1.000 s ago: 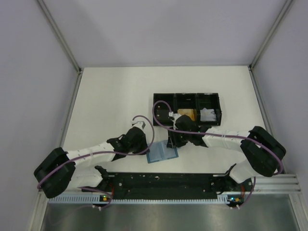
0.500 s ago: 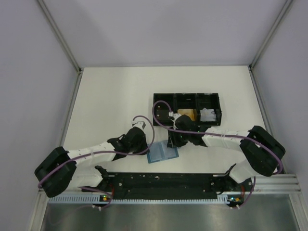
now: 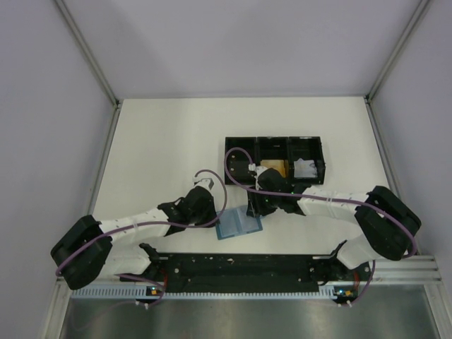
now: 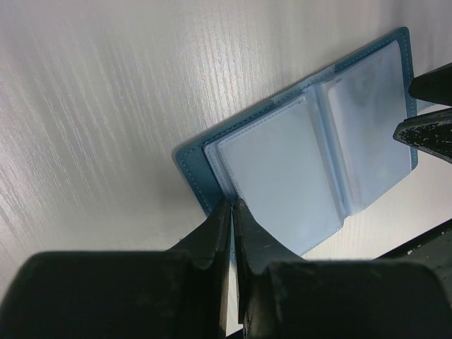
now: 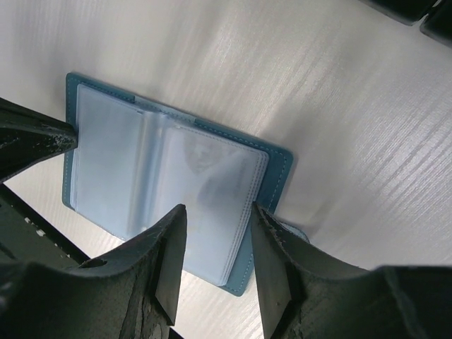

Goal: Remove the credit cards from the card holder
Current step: Remove the credit card from the card holder.

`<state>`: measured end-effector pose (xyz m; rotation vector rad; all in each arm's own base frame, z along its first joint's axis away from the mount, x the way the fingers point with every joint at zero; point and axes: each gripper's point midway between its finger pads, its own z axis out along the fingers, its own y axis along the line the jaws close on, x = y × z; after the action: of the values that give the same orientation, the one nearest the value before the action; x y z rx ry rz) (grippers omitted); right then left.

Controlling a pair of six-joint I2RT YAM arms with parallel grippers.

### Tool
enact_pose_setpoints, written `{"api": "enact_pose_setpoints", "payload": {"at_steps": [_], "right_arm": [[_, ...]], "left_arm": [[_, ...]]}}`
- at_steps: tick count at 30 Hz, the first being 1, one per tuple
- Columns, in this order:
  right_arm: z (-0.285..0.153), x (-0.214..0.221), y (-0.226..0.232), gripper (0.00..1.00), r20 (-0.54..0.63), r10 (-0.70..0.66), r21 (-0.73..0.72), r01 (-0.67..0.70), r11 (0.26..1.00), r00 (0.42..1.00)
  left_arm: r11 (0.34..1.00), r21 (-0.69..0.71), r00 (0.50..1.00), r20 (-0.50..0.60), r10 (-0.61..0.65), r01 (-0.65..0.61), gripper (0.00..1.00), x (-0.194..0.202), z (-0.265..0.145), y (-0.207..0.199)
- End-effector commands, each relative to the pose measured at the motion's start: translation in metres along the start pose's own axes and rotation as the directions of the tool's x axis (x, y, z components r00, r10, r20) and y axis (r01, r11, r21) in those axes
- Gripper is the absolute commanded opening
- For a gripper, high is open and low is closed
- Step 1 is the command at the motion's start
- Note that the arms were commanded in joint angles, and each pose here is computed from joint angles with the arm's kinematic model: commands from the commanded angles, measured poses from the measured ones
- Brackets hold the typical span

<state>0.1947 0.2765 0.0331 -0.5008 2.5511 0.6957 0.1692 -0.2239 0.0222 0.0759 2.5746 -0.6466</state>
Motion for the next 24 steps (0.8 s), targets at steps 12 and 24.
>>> {"api": "enact_pose_setpoints", "payload": {"at_steps": [12, 24], "right_arm": [[0.005, -0.011, 0.029, 0.3, 0.022, -0.033, -0.103, 0.035, 0.994, 0.999], [0.006, -0.023, 0.055, 0.22, 0.047, -0.01, -0.225, 0.02, 0.974, 0.999]], "left_arm": [[1.0, -0.014, 1.0, -0.03, -0.001, 0.0, 0.08, 0.01, 0.003, 0.004], [1.0, -0.005, 0.999, -0.034, -0.002, 0.001, 0.08, 0.011, 0.004, 0.001]]}}
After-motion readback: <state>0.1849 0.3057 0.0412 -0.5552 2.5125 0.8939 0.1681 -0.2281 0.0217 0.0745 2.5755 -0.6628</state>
